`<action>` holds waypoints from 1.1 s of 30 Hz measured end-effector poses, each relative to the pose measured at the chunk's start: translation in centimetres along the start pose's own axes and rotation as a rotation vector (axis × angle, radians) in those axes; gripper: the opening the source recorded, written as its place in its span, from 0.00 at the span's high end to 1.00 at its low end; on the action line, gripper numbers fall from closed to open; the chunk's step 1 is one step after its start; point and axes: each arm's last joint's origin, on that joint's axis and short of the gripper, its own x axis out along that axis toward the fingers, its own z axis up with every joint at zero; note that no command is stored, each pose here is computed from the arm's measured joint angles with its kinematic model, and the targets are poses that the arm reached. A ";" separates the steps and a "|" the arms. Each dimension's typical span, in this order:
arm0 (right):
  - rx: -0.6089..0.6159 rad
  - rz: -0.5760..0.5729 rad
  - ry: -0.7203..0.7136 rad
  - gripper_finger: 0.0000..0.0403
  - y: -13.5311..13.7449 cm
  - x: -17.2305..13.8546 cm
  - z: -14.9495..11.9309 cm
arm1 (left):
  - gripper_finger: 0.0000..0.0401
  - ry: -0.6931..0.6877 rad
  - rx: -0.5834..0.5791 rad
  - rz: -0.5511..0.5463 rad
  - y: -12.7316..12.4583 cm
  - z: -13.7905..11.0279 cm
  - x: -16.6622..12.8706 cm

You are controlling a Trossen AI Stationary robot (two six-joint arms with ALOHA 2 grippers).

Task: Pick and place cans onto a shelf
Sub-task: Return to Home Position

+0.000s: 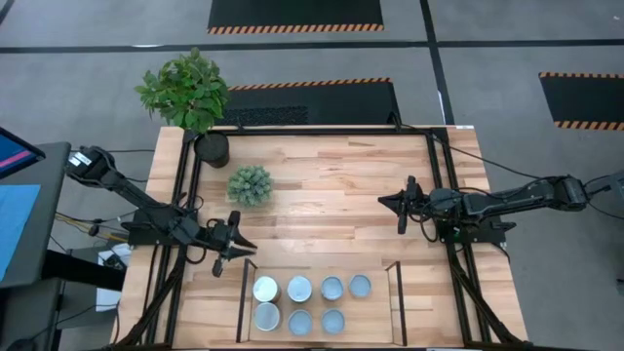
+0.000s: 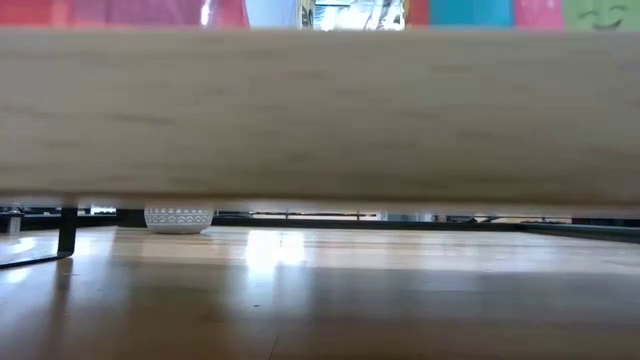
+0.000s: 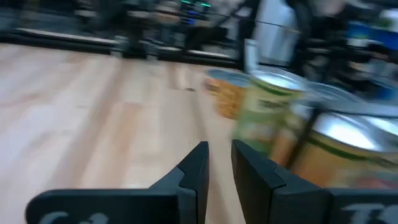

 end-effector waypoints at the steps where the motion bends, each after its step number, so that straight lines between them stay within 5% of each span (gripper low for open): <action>1: 0.000 0.000 0.000 0.92 0.0 0.0 0.0 | 0.85 -0.009 -0.001 0.037 0.2 0.0 0.0; 15: 0.000 0.000 0.000 0.92 0.0 0.0 0.0 | 0.85 -0.293 0.127 0.220 2.5 3.9 -1.6; 33: 0.000 0.000 0.001 0.92 0.0 0.0 0.0 | 0.85 -0.172 0.047 0.254 5.4 2.8 -6.2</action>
